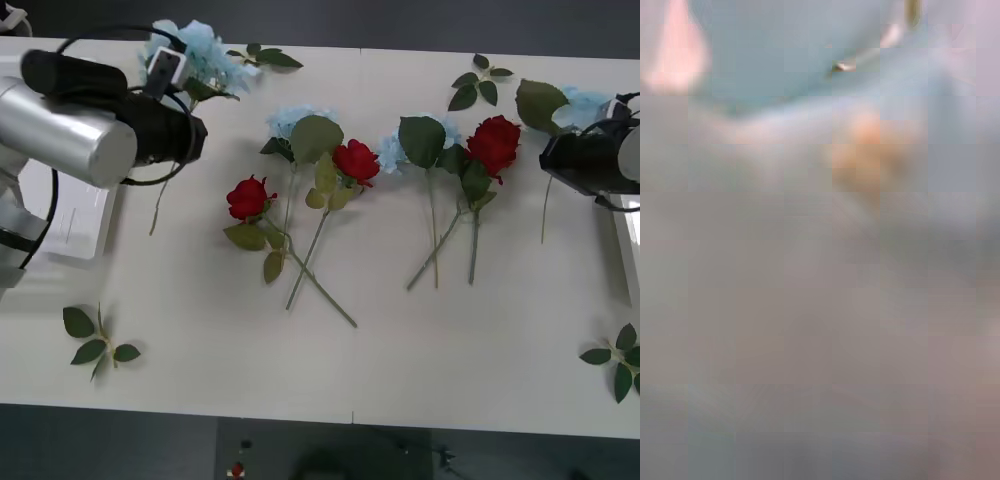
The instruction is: Put the red flowers into the right box and the blue flowers into the left box
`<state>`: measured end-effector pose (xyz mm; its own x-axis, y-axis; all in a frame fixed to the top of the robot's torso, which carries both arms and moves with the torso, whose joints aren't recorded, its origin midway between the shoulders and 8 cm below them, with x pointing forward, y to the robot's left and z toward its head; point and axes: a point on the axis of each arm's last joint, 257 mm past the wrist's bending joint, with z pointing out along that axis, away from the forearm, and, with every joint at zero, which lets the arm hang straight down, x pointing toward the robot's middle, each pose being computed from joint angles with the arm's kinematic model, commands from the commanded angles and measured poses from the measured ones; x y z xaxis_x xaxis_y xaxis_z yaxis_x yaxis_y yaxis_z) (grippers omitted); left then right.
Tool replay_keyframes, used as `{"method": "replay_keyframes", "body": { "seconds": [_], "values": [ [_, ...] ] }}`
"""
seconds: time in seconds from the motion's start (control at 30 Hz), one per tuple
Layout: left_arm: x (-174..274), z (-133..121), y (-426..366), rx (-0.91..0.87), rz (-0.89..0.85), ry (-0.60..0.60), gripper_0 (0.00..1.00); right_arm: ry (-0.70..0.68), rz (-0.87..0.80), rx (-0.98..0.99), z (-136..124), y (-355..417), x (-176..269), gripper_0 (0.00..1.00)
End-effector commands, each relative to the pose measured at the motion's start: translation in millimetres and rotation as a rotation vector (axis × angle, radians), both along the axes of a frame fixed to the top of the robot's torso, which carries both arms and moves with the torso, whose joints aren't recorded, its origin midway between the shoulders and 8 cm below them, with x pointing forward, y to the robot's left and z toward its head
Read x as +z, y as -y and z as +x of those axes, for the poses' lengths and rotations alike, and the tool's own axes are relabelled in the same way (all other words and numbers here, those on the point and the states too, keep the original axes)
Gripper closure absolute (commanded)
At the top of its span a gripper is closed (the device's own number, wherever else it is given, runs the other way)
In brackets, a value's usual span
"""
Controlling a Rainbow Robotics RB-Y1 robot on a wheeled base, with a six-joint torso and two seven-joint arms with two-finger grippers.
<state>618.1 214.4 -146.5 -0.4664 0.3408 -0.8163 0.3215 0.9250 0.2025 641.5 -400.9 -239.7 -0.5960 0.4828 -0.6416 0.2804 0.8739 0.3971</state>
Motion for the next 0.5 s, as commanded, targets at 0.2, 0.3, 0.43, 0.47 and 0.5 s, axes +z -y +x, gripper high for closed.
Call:
{"method": "replay_keyframes", "body": {
  "seconds": [0.2, 0.3, 0.43, 0.47, 0.5],
  "values": [
    [100, -13, -129, 0.17, 0.009, 0.171, 1.0, 0.112, 0.247, 0.017, -19, 10, 95, 1.0],
    [112, -26, -184, 0.242, 0.033, 0.174, 1.0, 0.149, 0.23, 0.092, -39, 10, 109, 1.0],
    [115, -48, -250, 0.336, 0.052, 0.155, 1.0, 0.212, 0.192, 0.195, -66, 2, 127, 1.0],
    [113, -54, -261, 0.353, 0.048, 0.146, 1.0, 0.229, 0.178, 0.225, -72, -3, 131, 1.0],
    [112, -61, -279, 0.381, 0.044, 0.137, 1.0, 0.253, 0.158, 0.258, -81, -6, 137, 1.0]
  ]
}}
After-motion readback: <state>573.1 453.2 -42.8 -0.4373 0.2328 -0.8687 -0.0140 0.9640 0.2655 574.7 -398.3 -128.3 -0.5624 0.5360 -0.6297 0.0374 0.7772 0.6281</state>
